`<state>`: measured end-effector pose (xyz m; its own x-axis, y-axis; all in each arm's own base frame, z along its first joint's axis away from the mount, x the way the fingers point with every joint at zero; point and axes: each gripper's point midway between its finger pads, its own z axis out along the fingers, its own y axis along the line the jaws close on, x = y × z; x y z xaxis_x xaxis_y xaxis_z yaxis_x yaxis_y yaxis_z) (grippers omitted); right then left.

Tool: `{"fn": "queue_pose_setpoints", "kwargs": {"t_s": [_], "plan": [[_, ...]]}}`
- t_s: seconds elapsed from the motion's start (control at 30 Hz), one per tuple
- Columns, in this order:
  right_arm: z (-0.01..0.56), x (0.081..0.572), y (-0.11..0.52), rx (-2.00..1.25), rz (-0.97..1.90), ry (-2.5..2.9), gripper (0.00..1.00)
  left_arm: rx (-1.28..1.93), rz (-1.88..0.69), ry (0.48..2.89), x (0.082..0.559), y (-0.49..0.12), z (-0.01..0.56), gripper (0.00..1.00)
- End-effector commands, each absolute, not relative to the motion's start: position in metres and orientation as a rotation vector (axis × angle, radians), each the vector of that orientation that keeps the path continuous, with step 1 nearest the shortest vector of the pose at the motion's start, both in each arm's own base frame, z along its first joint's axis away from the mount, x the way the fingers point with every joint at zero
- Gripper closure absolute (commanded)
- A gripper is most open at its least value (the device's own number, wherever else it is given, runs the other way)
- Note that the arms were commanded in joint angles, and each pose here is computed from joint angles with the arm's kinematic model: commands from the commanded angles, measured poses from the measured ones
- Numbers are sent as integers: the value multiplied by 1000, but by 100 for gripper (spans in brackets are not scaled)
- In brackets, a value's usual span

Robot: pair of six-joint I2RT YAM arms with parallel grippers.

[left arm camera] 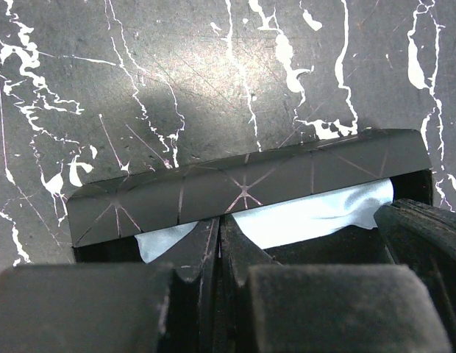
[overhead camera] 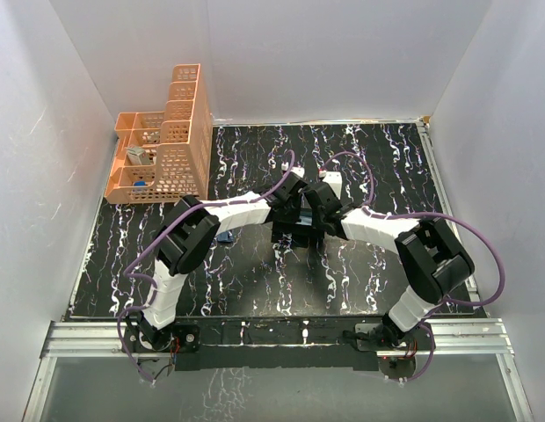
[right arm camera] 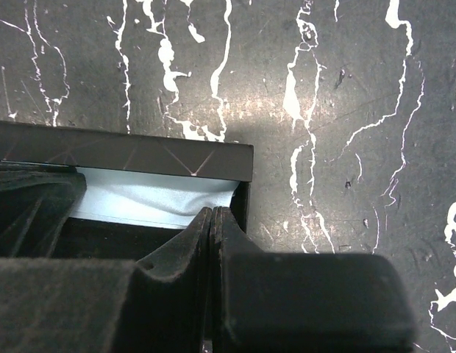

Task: Organize the sunglasses
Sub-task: Place the glasses cleaning cloth in the sunglasses case.

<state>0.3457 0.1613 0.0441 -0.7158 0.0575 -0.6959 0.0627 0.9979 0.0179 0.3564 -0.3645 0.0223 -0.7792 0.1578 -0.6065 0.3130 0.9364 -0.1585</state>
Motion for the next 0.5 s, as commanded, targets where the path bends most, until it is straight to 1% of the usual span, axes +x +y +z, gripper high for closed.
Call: {"fn": "queue_pose_setpoints", "kwargs": {"t_s": [0.0,0.23,0.47], "plan": [[49,355,166,105,21,2325,100,319,-230,2499,355,-353,11,100],[44,356,166,115,15,2318,100,325,-257,2500,353,-357,12,100],[53,363,175,131,66,2299,100,331,-263,2509,349,-357,8,100]]}}
